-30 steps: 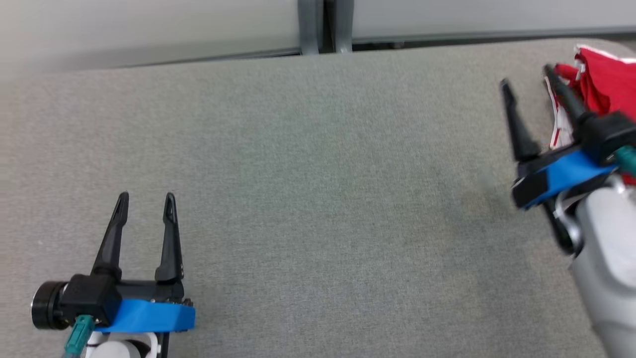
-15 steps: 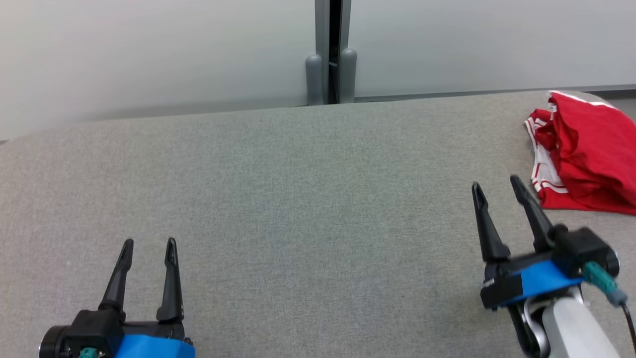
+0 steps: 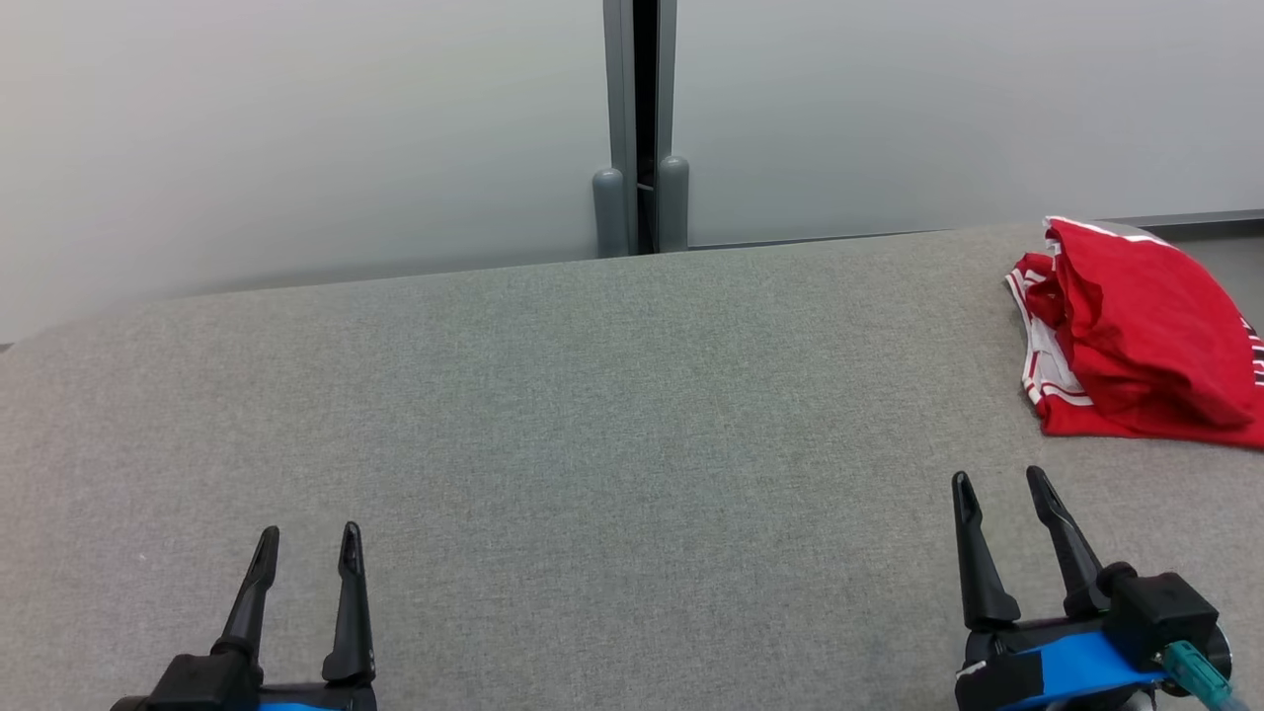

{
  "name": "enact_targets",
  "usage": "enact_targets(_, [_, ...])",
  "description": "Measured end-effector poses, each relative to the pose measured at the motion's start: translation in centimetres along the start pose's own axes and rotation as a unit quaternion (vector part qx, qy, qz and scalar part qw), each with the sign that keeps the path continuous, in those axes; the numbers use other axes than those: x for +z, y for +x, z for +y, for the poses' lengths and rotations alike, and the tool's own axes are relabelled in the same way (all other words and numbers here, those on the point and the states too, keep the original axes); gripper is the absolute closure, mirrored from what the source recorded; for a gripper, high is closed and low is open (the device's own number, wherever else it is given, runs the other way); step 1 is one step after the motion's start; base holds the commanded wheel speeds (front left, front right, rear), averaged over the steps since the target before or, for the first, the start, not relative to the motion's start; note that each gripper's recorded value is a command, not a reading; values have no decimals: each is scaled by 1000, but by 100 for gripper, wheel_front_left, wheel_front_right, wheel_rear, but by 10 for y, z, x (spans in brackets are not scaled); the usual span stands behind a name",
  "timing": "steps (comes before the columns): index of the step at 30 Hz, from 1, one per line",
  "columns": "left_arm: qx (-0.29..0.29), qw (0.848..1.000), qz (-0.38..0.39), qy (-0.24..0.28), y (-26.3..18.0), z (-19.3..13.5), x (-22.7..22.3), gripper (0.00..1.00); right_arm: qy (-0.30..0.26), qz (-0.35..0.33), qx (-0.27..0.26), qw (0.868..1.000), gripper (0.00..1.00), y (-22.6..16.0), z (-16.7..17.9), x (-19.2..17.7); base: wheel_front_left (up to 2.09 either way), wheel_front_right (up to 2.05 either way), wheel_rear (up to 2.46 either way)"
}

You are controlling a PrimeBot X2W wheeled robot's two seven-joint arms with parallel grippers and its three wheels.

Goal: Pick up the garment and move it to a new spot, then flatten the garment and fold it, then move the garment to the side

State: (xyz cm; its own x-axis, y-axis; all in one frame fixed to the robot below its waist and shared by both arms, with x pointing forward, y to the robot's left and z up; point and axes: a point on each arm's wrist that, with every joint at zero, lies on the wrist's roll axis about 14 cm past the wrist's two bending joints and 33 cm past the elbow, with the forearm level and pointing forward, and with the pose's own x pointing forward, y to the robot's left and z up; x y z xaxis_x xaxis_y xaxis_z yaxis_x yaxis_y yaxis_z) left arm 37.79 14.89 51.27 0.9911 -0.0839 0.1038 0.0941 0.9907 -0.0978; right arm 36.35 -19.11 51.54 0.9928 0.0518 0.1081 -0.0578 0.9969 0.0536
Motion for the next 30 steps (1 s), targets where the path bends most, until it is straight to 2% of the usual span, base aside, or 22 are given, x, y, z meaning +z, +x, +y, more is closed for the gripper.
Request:
enact_targets(23, [15,1000,-6,0,-9,9,5,0,6,-5,6,1000,0,-9,11,2,0,0,0])
enact_targets(24, [15,1000,-6,0,-9,8,5,100,6,-5,6,1000,100,-9,12,2,0,0,0])
enact_targets(30, [21,999,34,-5,-20,9,-20,100,9,27,2,1000,100,-16,10,-18,0,0,0])
